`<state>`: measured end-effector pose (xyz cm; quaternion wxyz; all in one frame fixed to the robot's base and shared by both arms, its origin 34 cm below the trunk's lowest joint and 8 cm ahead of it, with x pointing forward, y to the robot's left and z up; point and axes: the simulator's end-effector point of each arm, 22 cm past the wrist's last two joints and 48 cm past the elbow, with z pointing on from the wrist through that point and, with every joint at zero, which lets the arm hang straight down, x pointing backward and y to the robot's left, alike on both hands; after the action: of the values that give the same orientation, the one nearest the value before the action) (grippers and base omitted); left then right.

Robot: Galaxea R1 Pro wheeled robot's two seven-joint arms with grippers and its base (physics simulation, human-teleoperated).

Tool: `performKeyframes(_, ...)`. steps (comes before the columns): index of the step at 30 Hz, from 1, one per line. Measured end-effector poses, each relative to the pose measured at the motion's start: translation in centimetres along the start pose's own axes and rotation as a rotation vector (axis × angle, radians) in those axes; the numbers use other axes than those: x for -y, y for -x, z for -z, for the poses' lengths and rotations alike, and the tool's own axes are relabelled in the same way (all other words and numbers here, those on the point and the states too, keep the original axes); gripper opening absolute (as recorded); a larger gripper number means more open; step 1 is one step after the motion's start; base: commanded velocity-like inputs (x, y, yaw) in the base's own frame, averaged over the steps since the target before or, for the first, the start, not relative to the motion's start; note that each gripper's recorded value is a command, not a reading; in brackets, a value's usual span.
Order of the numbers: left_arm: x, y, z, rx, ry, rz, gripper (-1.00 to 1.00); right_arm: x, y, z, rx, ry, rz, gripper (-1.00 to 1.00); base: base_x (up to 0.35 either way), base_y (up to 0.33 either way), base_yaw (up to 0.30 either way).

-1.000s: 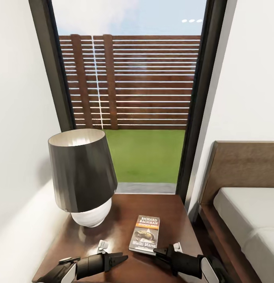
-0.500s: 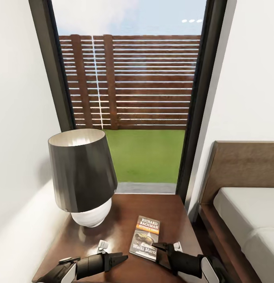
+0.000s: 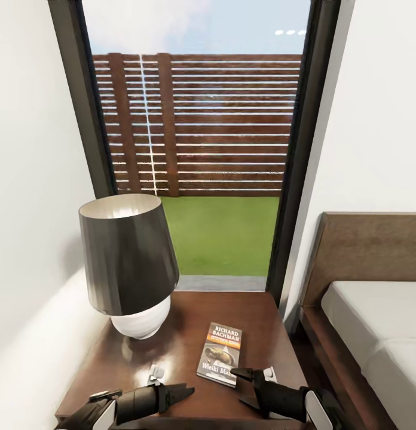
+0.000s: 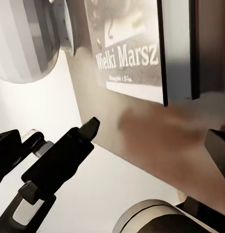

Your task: In the bedroom, move the book from the bed onto either nightstand, and place the two sandals side by side next to the bed.

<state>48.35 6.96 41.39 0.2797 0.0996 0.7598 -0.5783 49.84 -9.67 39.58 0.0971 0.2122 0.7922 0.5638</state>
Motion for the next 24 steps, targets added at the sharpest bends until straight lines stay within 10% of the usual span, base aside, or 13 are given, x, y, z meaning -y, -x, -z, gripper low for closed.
performKeyframes(24,2.5,2.6,0.3,0.002,-0.004,-0.012,1.00,-3.0,0.5,0.8,0.002,-0.013,0.024,1.00,-0.002,0.000,0.000)
